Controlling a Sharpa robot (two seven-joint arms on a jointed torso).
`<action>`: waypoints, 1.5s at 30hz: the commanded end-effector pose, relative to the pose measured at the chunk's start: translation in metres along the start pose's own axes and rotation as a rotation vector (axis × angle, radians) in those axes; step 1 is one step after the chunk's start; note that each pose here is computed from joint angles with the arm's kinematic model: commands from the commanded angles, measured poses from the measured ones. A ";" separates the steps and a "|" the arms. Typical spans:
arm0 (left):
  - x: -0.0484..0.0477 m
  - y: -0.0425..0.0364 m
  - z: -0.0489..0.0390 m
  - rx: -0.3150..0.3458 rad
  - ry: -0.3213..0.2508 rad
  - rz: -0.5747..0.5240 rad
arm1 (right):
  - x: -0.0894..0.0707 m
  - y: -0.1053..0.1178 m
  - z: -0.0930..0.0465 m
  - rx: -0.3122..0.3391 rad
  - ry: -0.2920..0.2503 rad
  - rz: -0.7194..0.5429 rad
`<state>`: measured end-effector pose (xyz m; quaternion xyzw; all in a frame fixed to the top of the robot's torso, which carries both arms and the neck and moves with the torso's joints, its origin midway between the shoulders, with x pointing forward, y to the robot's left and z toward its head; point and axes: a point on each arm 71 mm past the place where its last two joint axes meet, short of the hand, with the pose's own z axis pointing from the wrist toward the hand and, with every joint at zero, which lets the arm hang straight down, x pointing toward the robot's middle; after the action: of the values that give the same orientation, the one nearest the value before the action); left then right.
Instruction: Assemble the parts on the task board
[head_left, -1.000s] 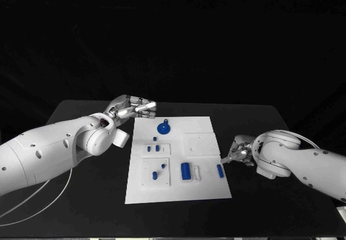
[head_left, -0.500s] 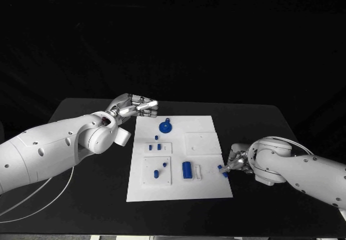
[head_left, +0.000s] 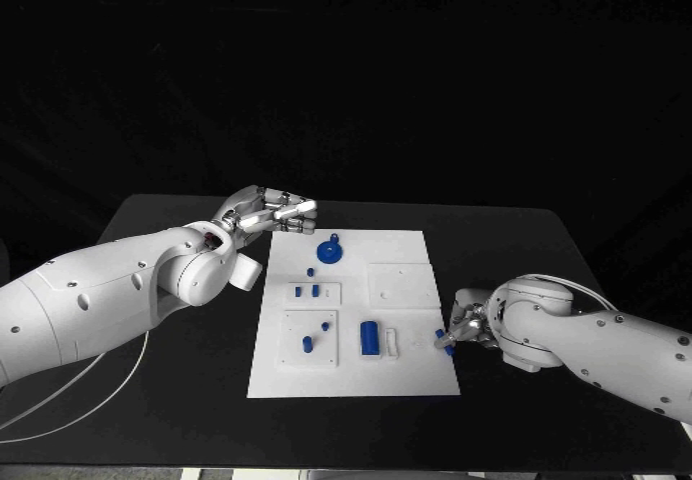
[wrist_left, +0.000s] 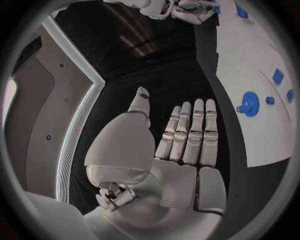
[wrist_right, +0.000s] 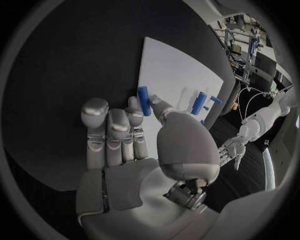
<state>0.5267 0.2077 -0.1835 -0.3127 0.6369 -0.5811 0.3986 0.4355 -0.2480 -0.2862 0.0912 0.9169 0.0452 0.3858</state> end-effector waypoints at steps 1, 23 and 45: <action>0.0016 -0.0008 0.0002 0.003 0.012 -0.011 | 0.006 0.001 0.002 0.022 -0.005 -0.039; -0.0009 0.0007 -0.0006 -0.009 0.007 -0.009 | -0.017 -0.009 -0.009 0.009 -0.099 0.114; 0.0027 0.0008 0.0013 -0.010 0.016 -0.011 | 0.009 0.054 -0.016 -0.156 0.045 0.192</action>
<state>0.5271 0.2076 -0.1854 -0.3156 0.6419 -0.5761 0.3957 0.4262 -0.1962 -0.2713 0.1407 0.9035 0.1461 0.3776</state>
